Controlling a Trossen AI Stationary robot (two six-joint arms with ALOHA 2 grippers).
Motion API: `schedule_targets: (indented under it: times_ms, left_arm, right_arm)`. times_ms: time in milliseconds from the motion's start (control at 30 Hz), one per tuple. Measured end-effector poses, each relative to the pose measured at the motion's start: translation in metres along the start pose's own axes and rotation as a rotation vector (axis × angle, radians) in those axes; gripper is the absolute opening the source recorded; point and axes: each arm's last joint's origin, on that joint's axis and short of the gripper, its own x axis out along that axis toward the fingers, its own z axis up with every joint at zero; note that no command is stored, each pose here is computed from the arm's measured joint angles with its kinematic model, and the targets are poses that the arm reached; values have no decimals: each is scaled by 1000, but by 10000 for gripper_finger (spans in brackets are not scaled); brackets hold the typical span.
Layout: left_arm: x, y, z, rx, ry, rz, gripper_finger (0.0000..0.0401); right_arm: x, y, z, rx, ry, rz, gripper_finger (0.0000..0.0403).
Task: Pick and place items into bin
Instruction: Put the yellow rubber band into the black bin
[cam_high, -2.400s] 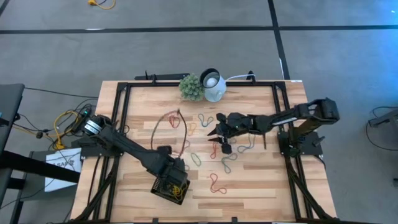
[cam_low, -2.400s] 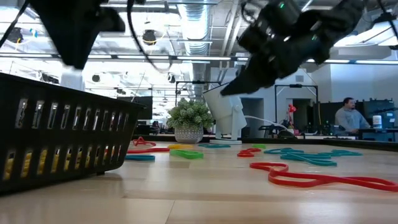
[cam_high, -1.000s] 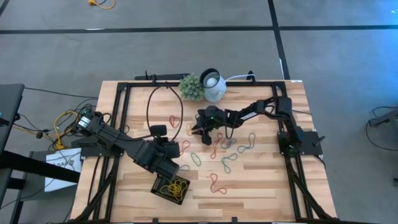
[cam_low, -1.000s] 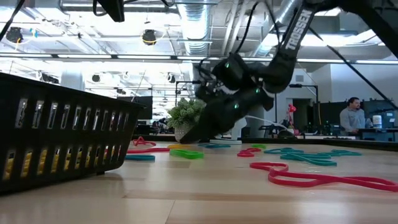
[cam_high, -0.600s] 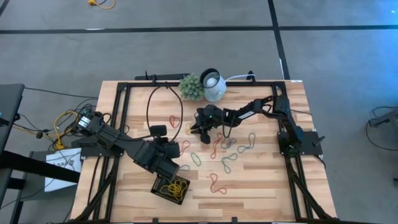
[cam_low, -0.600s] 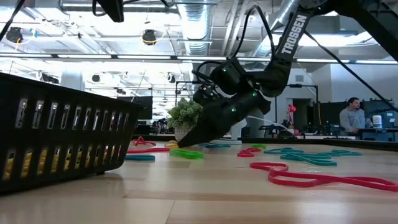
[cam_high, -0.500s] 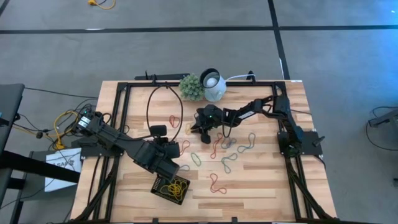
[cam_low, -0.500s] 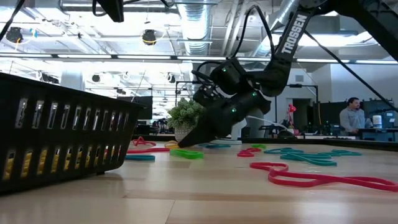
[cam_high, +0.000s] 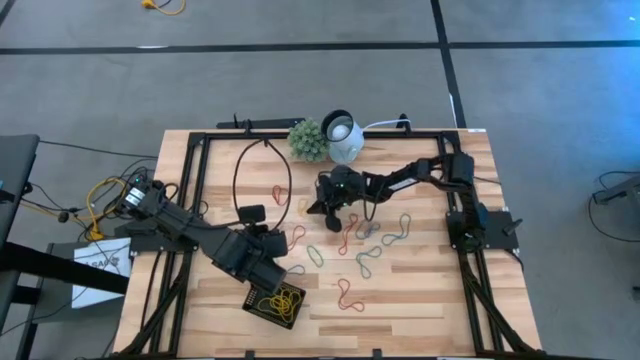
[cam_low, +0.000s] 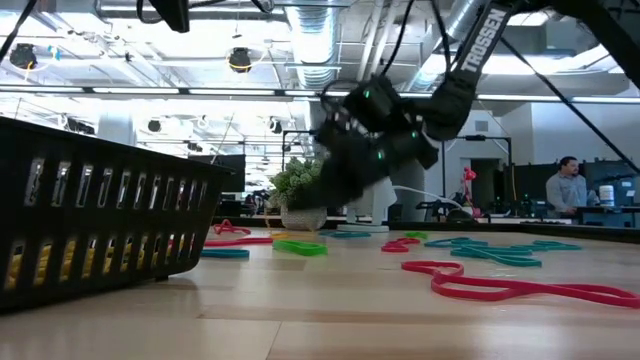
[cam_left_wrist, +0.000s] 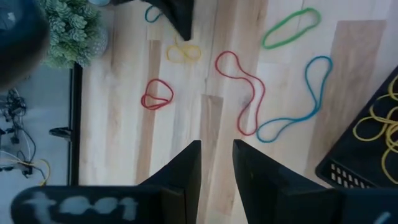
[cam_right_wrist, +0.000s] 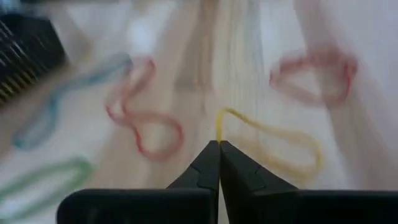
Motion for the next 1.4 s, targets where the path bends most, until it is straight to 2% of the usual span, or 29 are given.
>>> schedule_targets:
  times_ms: [233, 333, 467, 567, 667, 800, 1000, 1300, 1400]
  left_arm:
    - [-6, -8, -5, -44, -22, -3, 82]
    - [-8, -10, -7, -70, -63, 35, 82]
    - [-9, -8, -4, -196, -159, 123, 82]
    - [-8, -9, 3, -302, -242, 120, 82]
    - [-10, -13, 14, -354, -347, 97, 82]
    - [-13, -19, 27, -313, -442, 41, 82]
    - [-18, -24, 38, -269, -521, -16, 82]
    - [0, -17, 52, -264, -467, -24, 82]
    - [7, -11, 53, -263, -443, 3, 82]
  right_arm:
    - [-26, 19, 42, -44, -120, 33, 1]
    - [-44, 32, 63, -65, -185, 48, 0]
    - [-66, 58, 85, -122, -249, 93, 0]
    - [-77, 78, 97, -166, -252, 127, 0]
    - [-82, 96, 101, -207, -243, 147, 0]
    - [-81, 111, 103, -236, -247, 168, 0]
    - [-77, 116, 99, -234, -231, 178, 0]
    - [-79, 116, 107, -259, -316, 176, 0]
    - [-79, 116, 109, -264, -331, 176, 0]
